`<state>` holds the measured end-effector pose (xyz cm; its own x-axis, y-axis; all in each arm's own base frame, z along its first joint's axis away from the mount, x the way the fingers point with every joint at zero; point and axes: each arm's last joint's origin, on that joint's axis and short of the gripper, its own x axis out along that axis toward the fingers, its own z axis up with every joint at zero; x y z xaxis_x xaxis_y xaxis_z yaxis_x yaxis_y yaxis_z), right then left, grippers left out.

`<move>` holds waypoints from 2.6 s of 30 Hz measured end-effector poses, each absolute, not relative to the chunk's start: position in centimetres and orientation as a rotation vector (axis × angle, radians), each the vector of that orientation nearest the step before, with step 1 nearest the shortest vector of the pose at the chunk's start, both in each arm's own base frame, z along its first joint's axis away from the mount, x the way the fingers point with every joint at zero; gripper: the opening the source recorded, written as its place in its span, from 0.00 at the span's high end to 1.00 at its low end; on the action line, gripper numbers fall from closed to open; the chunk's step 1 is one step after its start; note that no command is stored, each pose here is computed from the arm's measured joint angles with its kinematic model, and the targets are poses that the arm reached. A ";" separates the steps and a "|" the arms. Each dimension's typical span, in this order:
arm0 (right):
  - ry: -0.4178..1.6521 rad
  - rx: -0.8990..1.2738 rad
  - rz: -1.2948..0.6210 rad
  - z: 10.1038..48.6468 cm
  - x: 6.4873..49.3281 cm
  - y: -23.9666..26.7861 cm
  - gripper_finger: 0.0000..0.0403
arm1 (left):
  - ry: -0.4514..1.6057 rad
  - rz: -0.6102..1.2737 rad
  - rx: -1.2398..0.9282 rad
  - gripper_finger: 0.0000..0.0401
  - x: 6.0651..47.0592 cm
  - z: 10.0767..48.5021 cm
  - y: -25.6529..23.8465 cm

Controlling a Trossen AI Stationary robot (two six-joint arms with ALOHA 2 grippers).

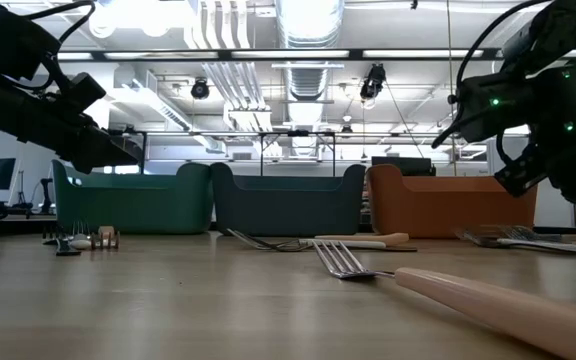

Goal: Sort silverware by color (type)
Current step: Put the orange fork into the orange bin, then put the white fork into the blue bin

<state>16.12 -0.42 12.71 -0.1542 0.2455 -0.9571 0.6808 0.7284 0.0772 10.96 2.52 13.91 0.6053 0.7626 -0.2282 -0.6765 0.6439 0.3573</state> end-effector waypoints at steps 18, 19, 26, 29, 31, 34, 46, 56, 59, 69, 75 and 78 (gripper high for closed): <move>1.603 0.571 -0.343 20.9 17.5 -0.7 0.92 | 0.379 0.842 0.245 0.79 11.0 13.9 2.5; 1.586 0.540 -0.360 21.7 17.5 -0.9 0.92 | 0.379 0.842 0.245 0.79 11.0 13.9 2.5; 1.379 0.214 -0.568 26.3 18.6 -3.3 0.91 | 0.379 0.842 0.245 0.79 11.0 13.9 2.5; 1.350 0.083 -0.686 27.4 19.0 -5.2 0.90 | 0.379 0.842 0.245 0.79 11.0 13.9 2.5; 1.347 0.043 -0.738 27.9 19.3 -6.7 0.90 | 0.379 0.842 0.245 0.79 11.0 13.9 2.5; 1.329 0.044 -0.787 28.5 19.6 -9.2 0.91 | 0.379 0.842 0.245 0.79 11.0 13.9 2.5; 1.371 0.351 -0.868 27.5 17.7 -15.1 0.82 | 0.379 0.842 0.245 0.79 11.0 13.9 2.5; 1.321 0.498 -0.816 29.0 17.3 -14.2 0.68 | 0.379 0.842 0.245 0.79 11.0 13.9 2.5; 1.271 0.679 -0.625 29.4 17.2 -12.8 0.68 | 0.379 0.842 0.245 0.79 11.0 13.9 2.5; 1.326 0.831 -0.465 27.5 17.4 -7.8 0.71 | 0.379 0.842 0.245 0.79 11.0 13.9 2.5; 1.479 0.789 -0.410 24.6 17.5 -4.8 0.72 | 0.379 0.842 0.245 0.79 11.0 13.9 2.5; 1.545 0.782 -0.411 23.3 17.2 -3.5 0.72 | 0.379 0.842 0.246 0.79 11.0 13.9 2.5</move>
